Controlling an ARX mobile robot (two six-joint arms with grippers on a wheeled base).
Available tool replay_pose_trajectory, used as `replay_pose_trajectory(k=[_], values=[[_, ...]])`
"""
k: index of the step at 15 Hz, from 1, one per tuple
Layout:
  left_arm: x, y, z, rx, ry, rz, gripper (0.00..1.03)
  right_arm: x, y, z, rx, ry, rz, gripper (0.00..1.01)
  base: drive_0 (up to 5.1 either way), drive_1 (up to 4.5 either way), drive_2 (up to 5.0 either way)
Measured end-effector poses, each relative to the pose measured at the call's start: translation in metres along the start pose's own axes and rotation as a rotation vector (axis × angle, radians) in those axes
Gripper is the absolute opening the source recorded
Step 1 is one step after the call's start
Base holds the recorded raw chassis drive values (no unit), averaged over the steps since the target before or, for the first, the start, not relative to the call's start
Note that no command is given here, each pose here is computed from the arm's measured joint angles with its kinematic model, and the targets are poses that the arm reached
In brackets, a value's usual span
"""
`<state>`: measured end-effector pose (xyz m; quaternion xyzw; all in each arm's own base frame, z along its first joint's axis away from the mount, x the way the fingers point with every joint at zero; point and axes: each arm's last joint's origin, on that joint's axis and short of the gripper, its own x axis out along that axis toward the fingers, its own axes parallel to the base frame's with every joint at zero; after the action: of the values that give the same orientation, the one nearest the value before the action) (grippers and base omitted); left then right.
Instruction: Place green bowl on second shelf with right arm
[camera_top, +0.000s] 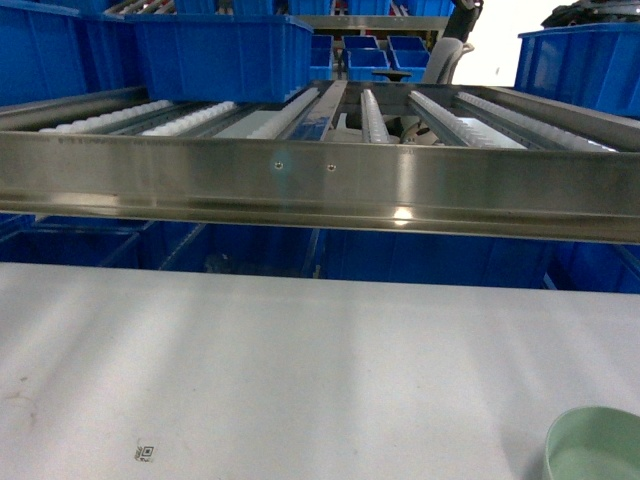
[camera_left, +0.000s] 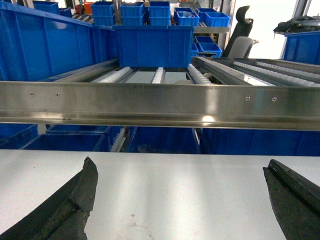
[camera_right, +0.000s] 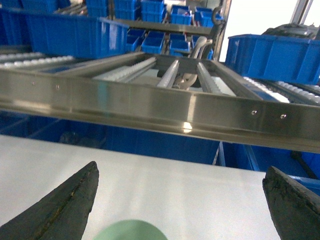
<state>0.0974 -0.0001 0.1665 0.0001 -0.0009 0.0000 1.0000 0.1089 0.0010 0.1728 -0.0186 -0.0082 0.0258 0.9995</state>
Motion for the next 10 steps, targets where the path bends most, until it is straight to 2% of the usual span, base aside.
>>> replay_pose_trajectory(k=[1, 3, 4, 5, 6, 7, 10], values=[[0.0, 0.0, 0.0, 0.0, 0.0, 0.0, 0.98, 0.009, -0.002, -0.004, -0.025, 0.05, 0.019, 0.98, 0.0, 0.0, 0.0], [0.0, 0.0, 0.0, 0.0, 0.001, 0.0, 0.98, 0.033, -0.007, 0.0, -0.087, 0.136, 0.07, 0.98, 0.0, 0.0, 0.0], [0.0, 0.0, 0.0, 0.0, 0.0, 0.0, 0.98, 0.047, -0.009, 0.0, -0.12, 0.22, 0.103, 0.98, 0.0, 0.0, 0.0], [0.0, 0.0, 0.0, 0.0, 0.0, 0.0, 0.98, 0.061, -0.013, -0.007, -0.142, 0.32, 0.128, 0.98, 0.0, 0.0, 0.0], [0.0, 0.0, 0.0, 0.0, 0.0, 0.0, 0.98, 0.07, -0.017, -0.016, -0.143, 0.414, 0.158, 0.98, 0.0, 0.0, 0.0], [0.0, 0.0, 0.0, 0.0, 0.0, 0.0, 0.98, 0.079, -0.02, -0.021, -0.16, 0.473, 0.172, 0.98, 0.0, 0.0, 0.0], [0.0, 0.0, 0.0, 0.0, 0.0, 0.0, 0.98, 0.109, -0.021, -0.023, -0.227, 0.567, 0.246, 0.98, 0.0, 0.0, 0.0]])
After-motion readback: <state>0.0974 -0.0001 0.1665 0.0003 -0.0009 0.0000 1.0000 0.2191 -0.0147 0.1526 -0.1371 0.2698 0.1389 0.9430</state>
